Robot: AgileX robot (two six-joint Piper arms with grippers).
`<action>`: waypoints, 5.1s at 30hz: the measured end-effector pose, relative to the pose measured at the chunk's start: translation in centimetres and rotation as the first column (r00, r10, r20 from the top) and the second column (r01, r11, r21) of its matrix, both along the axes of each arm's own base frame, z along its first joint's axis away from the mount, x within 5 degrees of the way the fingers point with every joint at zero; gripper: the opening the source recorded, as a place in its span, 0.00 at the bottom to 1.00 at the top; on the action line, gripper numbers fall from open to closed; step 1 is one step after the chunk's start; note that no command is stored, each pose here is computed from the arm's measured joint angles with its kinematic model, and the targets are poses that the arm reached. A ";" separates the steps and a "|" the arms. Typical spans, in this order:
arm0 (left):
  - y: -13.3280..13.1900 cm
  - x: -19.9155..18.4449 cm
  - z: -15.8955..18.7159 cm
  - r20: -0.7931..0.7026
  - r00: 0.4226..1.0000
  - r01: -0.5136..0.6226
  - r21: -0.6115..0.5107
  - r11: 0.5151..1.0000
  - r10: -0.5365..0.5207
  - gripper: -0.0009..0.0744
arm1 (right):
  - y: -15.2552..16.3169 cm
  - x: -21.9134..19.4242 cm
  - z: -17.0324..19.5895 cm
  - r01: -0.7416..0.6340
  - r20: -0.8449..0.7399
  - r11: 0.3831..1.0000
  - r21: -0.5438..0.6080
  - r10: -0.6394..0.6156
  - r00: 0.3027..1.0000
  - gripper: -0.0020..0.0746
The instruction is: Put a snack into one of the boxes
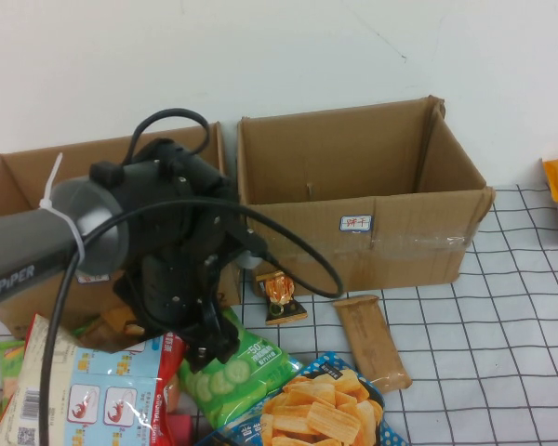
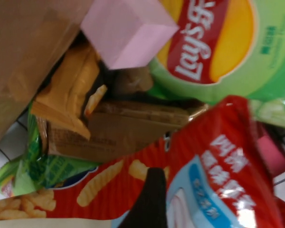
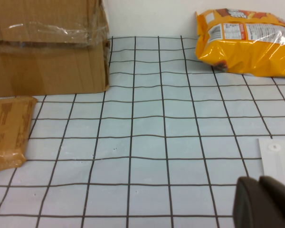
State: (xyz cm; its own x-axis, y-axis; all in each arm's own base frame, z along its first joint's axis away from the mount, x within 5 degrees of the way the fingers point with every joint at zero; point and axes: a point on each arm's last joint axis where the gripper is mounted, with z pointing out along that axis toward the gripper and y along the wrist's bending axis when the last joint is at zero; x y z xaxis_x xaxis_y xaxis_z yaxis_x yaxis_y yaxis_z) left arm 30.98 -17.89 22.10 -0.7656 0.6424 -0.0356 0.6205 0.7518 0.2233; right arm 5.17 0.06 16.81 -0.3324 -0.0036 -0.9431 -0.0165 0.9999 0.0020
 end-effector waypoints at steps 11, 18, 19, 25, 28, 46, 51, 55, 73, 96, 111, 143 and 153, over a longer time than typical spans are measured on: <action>1.2 1.1 -1.7 -0.082 0.995 -0.053 -0.036 0.998 0.050 0.91 | 0.0 0.0 0.0 0.000 0.000 1.000 0.000 0.000 1.000 0.02; 1.1 1.4 -3.1 -0.101 0.994 -0.040 -0.018 0.999 0.038 0.91 | 0.0 0.0 0.0 0.000 0.000 1.000 0.000 0.000 1.000 0.02; 1.1 1.5 -3.3 -0.105 0.994 -0.039 -0.014 0.999 0.038 0.91 | 0.0 0.0 0.0 0.000 0.000 1.000 0.000 0.000 1.000 0.02; 1.3 1.8 -4.3 -0.104 0.993 -0.046 0.037 0.998 0.050 0.86 | 0.0 0.0 0.0 0.000 0.000 1.000 0.000 0.000 1.000 0.02; 1.5 1.9 -4.4 -0.102 0.993 -0.055 0.067 0.996 0.062 0.77 | 0.0 0.0 0.0 0.000 0.000 1.000 0.000 0.000 1.000 0.02; 1.6 2.3 -3.4 -0.092 0.992 -0.076 0.096 0.992 0.085 0.04 | 0.0 0.0 0.0 0.000 0.000 1.000 0.000 0.000 1.000 0.02; 0.9 2.6 -0.8 -0.071 0.994 -0.078 0.013 0.997 0.079 0.03 | 0.0 0.0 0.0 0.000 0.000 1.000 0.000 0.000 1.000 0.02; 0.4 1.9 3.5 0.013 0.998 -0.053 -0.064 0.997 0.054 0.02 | 0.0 0.0 0.0 0.000 0.000 1.000 0.000 0.000 1.000 0.02; 4.6 -5.1 21.6 0.589 0.798 0.083 -0.315 0.945 0.126 0.02 | 0.0 0.0 0.0 0.000 0.000 1.000 0.000 0.000 1.000 0.02; 5.1 10.8 11.2 0.820 0.514 -0.073 -0.251 0.965 0.252 0.22 | 0.0 0.0 0.0 0.000 0.000 1.000 0.000 0.000 1.000 0.02; 8.6 9.9 11.3 0.684 0.538 -0.290 -0.398 0.870 0.493 0.17 | 0.0 0.0 0.0 0.000 0.000 1.000 0.000 0.000 1.000 0.02; 9.4 -18.0 11.4 0.650 0.668 0.268 -0.664 0.698 0.362 0.01 | 0.0 0.0 0.0 0.000 0.000 1.000 0.000 0.000 1.000 0.02; 13.1 -22.2 10.0 0.635 0.645 0.255 -0.703 0.663 0.425 0.01 | 0.0 0.0 0.0 0.000 0.000 1.000 0.000 0.000 1.000 0.02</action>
State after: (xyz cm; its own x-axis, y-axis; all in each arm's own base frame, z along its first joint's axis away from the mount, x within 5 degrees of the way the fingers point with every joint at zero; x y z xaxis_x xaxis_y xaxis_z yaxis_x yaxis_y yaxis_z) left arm 8.77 -4.76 32.09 -0.3043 0.0786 -0.9493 0.4309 0.9001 -0.0636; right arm 5.17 0.06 16.81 -0.3324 -0.0036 -0.9431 -0.0165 0.9999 0.0020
